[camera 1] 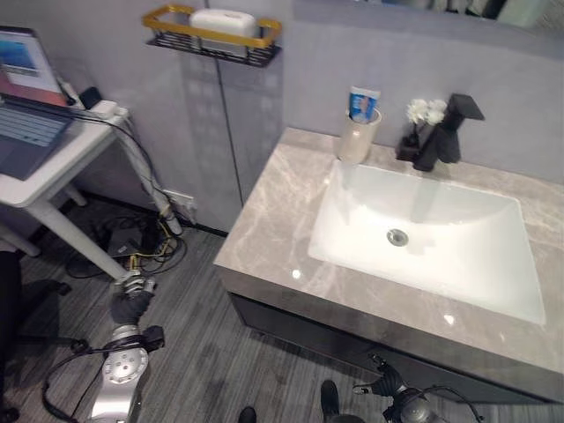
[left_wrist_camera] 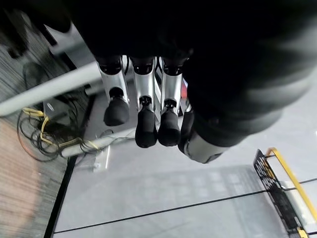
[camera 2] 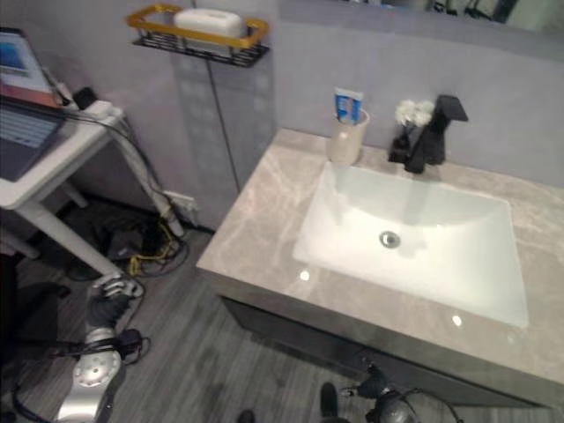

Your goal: Put brush and paste in cup on sink, flatten towel.

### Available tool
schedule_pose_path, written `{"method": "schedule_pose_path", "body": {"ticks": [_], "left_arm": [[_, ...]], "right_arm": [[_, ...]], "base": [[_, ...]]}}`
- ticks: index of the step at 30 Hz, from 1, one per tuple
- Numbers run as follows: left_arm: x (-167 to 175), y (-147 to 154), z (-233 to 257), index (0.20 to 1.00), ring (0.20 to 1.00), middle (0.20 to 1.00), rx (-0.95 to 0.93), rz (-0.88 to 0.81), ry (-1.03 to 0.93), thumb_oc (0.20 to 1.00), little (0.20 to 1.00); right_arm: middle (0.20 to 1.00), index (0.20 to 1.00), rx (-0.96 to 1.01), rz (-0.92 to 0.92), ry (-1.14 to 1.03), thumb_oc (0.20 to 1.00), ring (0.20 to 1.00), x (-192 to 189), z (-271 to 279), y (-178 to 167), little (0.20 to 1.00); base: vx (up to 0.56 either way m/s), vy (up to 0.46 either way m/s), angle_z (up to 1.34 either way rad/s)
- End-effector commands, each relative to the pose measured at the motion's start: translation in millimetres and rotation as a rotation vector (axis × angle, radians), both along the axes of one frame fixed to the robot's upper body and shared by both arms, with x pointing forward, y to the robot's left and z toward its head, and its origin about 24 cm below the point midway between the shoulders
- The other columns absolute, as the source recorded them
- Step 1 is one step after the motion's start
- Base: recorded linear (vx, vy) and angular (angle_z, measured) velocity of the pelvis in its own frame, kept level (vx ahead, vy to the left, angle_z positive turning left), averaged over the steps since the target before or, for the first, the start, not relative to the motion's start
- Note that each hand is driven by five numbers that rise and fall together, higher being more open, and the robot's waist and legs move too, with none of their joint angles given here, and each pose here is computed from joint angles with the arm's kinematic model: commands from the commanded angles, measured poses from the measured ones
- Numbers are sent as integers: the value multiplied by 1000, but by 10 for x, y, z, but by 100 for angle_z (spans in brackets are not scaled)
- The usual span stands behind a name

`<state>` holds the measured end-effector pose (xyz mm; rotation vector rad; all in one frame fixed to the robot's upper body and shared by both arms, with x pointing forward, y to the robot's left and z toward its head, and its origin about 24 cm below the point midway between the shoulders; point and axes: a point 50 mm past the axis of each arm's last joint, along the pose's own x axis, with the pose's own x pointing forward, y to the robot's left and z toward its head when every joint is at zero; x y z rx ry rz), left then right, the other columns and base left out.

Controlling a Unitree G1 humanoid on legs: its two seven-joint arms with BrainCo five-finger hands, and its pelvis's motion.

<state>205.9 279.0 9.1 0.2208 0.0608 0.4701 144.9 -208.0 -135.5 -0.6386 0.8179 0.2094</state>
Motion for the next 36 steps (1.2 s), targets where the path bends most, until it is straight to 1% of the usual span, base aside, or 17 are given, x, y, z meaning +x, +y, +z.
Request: {"method": "schedule_pose_path", "body": {"ticks": [1, 2, 3, 4, 5, 7, 8, 11, 14, 16, 18, 19, 20, 27, 31, 34, 36], "left_arm": [[159, -77, 40, 288, 288, 288, -40, -91, -10, 288, 288], [134, -108, -48, 514, 514, 514, -16, -123, 57, 514, 514], [95, -106, -99, 790, 790, 790, 19, -139, 106, 790, 790], [44, -138, -225, 1000, 1000, 1000, 54, -169, 201, 1000, 1000], [13, -128, -225, 1000, 1000, 1000, 69, -176, 208, 1000, 1000], [-70, -166, -401, 1000, 1000, 1000, 79, -230, 326, 1000, 1000], [-85, -178, -427, 1000, 1000, 1000, 97, -244, 348, 1000, 1000], [-107, -238, -484, 1000, 1000, 1000, 94, -273, 377, 1000, 1000], [-90, -358, -478, 1000, 1000, 1000, 91, -349, 376, 1000, 1000], [-93, -370, -488, 1000, 1000, 1000, 87, -355, 380, 1000, 1000], [-62, -455, -493, 1000, 1000, 1000, 93, -405, 385, 1000, 1000], [-65, -508, -539, 1000, 1000, 1000, 104, -443, 416, 1000, 1000], [-165, -541, -700, 1000, 1000, 1000, 125, -486, 521, 1000, 1000], [-363, -595, -896, 1000, 1000, 1000, 81, -520, 633, 1000, 1000], [-412, -590, -994, 1000, 1000, 1000, 103, -519, 692, 1000, 1000], [-428, -602, -1048, 1000, 1000, 1000, 119, -512, 720, 1000, 1000], [-401, -630, -1059, 1000, 1000, 1000, 127, -513, 717, 1000, 1000]], "right_arm": [[1000, 1000, 5, -16, -25, 1000, 1000, 63, 26, 29, 1000], [1000, 1000, 4, -9, -28, 1000, 1000, 74, 33, 34, 1000], [1000, 1000, 1, -4, -29, 1000, 1000, 73, 36, 33, 1000], [1000, 1000, -11, 10, -22, 1000, 1000, 74, 32, 39, 1000], [1000, 1000, -14, 19, -19, 1000, 1000, 71, 33, 41, 1000], [1000, 1000, -25, 28, -16, 1000, 1000, 88, 43, 27, 1000], [1000, 1000, -23, 13, -18, 1000, 1000, 90, 49, 10, 1000], [1000, 1000, -3, -7, -23, 1000, 1000, 100, 57, 23, 1000], [1000, 1000, 19, -34, -9, 1000, 1000, 49, 30, 41, 1000], [1000, 1000, 20, -31, -9, 1000, 1000, 51, 30, 49, 1000], [1000, 1000, 34, -20, -28, 1000, 1000, 107, 53, 98, 1000], [1000, 1000, 34, -7, -36, 1000, 1000, 141, 66, 114, 1000], [1000, 1000, 39, 2, -37, 1000, 1000, 153, 75, 126, 1000], [1000, 1000, 25, -13, -13, 1000, 1000, 107, 62, 34, 1000], [1000, 1000, -5, 50, -31, 1000, 1000, 156, 104, 15, 1000], [1000, 1000, -37, 120, -26, 1000, 1000, 140, 114, 12, 1000], [1000, 1000, -45, 120, -11, 1000, 1000, 64, 96, -18, 1000]], "base": [[-90, 207, 14], [-57, 130, 24], [-70, 162, 23], [-44, 130, -10], [-41, 125, -42], [-19, 110, -55], [-10, 94, -52], [-35, 90, -41], [-57, 65, -19], [-38, 36, -14], [-108, 62, -25], [-205, 121, -78], [-167, 98, -94], [-164, 33, -111], [-60, 18, -74], [-30, -101, -166], [12, -158, -162]]}}
